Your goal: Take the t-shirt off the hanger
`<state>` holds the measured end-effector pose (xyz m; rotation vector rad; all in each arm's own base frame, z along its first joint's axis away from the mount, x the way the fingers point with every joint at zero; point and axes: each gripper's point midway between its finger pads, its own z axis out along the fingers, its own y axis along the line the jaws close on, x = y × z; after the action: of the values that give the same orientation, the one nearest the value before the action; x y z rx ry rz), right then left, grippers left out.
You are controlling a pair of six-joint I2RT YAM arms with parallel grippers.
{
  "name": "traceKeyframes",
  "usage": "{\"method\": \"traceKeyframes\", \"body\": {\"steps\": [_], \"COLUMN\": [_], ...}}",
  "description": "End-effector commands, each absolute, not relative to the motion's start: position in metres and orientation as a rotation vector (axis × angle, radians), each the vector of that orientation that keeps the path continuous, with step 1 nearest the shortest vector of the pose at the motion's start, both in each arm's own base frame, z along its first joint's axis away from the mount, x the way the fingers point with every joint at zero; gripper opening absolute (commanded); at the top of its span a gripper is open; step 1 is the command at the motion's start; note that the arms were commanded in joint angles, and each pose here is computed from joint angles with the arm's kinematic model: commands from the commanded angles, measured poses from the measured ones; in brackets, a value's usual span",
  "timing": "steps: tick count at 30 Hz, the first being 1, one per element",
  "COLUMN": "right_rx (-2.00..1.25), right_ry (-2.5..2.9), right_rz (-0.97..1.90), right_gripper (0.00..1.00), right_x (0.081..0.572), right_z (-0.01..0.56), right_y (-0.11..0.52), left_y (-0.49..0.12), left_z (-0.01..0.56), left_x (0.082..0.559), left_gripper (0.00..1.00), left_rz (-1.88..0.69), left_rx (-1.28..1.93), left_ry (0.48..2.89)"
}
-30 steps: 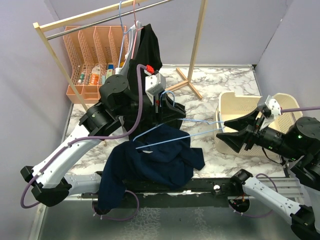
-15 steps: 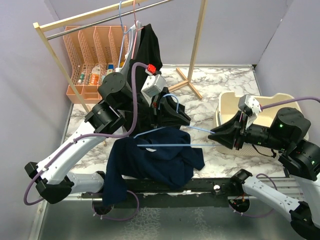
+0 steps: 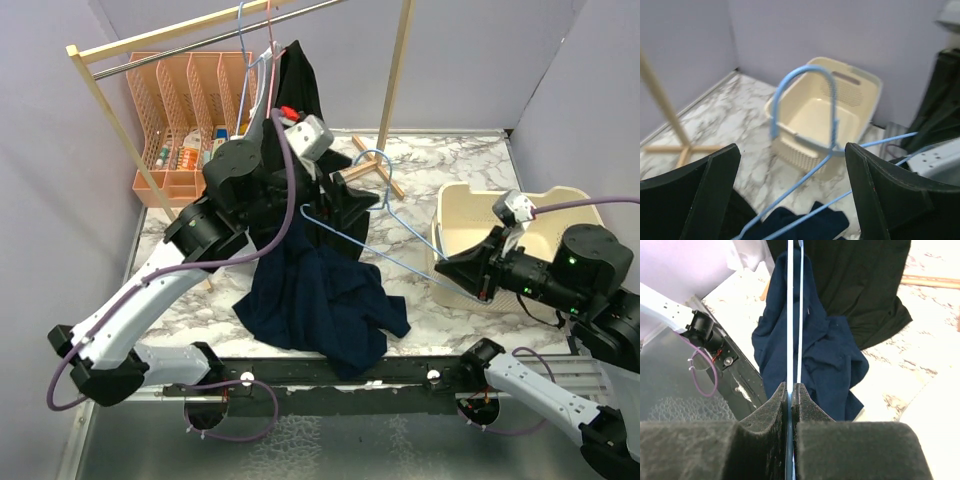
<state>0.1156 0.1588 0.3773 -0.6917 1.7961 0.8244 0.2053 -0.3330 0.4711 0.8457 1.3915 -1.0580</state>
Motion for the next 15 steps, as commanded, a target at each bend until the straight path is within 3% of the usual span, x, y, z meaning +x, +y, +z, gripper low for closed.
{"method": "traceKeyframes", "body": {"steps": [1,8,15], "right_rx": [-0.547,-0.403,-0.214], "right_ry": [1.845,1.902,1.815], "right_rz": [0.76,0.659,0.512], "right_gripper": [0.01,0.01,0.01], "right_x": [0.103,0.115,0.191], "right_z": [0.385,0.383,0.399], "right_y": [0.129,0.11,0.119], "left_y": [-0.269,-0.209,-0.17], "left_z": [0.485,0.473,0.434], "left_x": [0.234,0.225,0.208], "left_gripper": [0.89,0.84,0.73], "left_rz": [-0.759,-0.636,-0.574], "left_rx": [0.56,0.387,0.332], "left_ry": [1.383,1.34,1.384]}}
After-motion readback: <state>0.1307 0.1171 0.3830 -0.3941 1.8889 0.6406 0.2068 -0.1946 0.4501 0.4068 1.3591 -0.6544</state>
